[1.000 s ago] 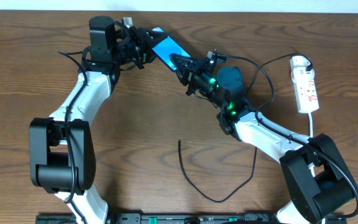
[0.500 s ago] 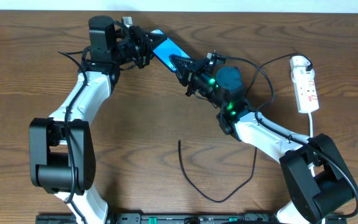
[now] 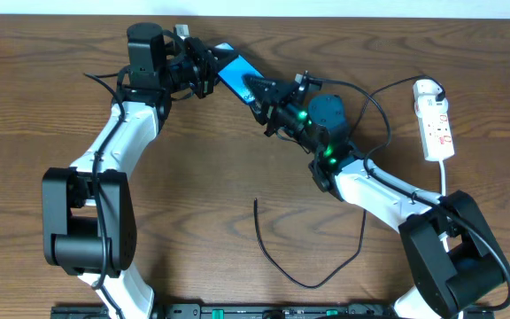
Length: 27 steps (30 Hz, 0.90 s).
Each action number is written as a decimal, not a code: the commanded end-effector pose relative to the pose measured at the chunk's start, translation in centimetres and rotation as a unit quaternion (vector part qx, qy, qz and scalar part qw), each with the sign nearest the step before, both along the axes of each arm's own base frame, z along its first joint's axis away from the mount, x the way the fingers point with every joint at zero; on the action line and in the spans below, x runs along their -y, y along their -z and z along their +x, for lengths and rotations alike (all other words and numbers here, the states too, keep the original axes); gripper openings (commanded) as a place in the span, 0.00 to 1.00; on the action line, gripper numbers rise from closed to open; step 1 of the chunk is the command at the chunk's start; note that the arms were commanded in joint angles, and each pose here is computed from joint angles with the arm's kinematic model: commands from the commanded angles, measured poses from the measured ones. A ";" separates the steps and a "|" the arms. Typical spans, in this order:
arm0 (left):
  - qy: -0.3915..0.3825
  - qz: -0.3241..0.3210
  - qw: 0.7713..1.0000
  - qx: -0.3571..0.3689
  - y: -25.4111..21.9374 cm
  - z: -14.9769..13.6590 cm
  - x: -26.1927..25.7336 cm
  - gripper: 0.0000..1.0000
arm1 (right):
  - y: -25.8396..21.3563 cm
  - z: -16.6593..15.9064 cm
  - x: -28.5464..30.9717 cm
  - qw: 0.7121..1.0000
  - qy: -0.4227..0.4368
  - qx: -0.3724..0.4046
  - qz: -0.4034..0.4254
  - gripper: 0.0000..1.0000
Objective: Plug charger to phone and switch on socket
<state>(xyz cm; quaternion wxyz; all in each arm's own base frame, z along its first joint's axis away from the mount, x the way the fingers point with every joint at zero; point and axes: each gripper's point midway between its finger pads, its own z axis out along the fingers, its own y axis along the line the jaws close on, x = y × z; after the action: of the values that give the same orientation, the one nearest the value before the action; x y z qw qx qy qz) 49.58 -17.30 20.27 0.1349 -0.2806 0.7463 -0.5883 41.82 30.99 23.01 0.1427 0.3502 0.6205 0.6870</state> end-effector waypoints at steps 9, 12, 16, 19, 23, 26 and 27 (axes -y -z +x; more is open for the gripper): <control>-0.003 0.002 1.000 0.018 -1.3 -0.1 -0.2 0.07 | -1.2 0.0 -0.2 1.000 -0.001 0.014 0.006 0.89; -0.006 0.004 1.000 0.021 -1.3 0.0 -0.6 0.07 | -1.1 0.0 -0.3 1.000 -0.002 0.012 0.004 0.95; -0.010 0.010 0.999 0.033 -1.3 0.3 -1.9 0.07 | -0.5 -0.1 -0.3 1.000 -0.005 0.001 -0.002 0.99; -0.007 0.005 0.999 0.039 -1.6 0.3 -3.3 0.07 | 0.0 -0.1 -0.3 1.000 -0.005 -0.007 -0.007 0.99; 0.003 0.001 0.998 0.055 -2.0 0.1 -5.7 0.08 | 0.3 -0.1 -0.3 1.000 -0.005 -0.008 -0.017 0.99; 0.017 -0.005 0.997 0.072 -2.4 -0.3 -7.4 0.07 | 0.4 -0.1 -0.2 1.000 -0.005 0.004 -0.028 0.99; 0.025 -0.007 0.996 0.080 -2.6 -0.6 -8.0 0.07 | 0.4 -0.1 -0.2 0.999 -0.005 0.009 -0.033 0.99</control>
<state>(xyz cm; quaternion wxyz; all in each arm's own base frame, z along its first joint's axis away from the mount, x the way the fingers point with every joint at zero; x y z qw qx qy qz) 50.50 -10.10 20.83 0.1745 -0.2762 0.7362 -0.5927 41.70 31.01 21.54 0.1365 0.3589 0.6390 0.6665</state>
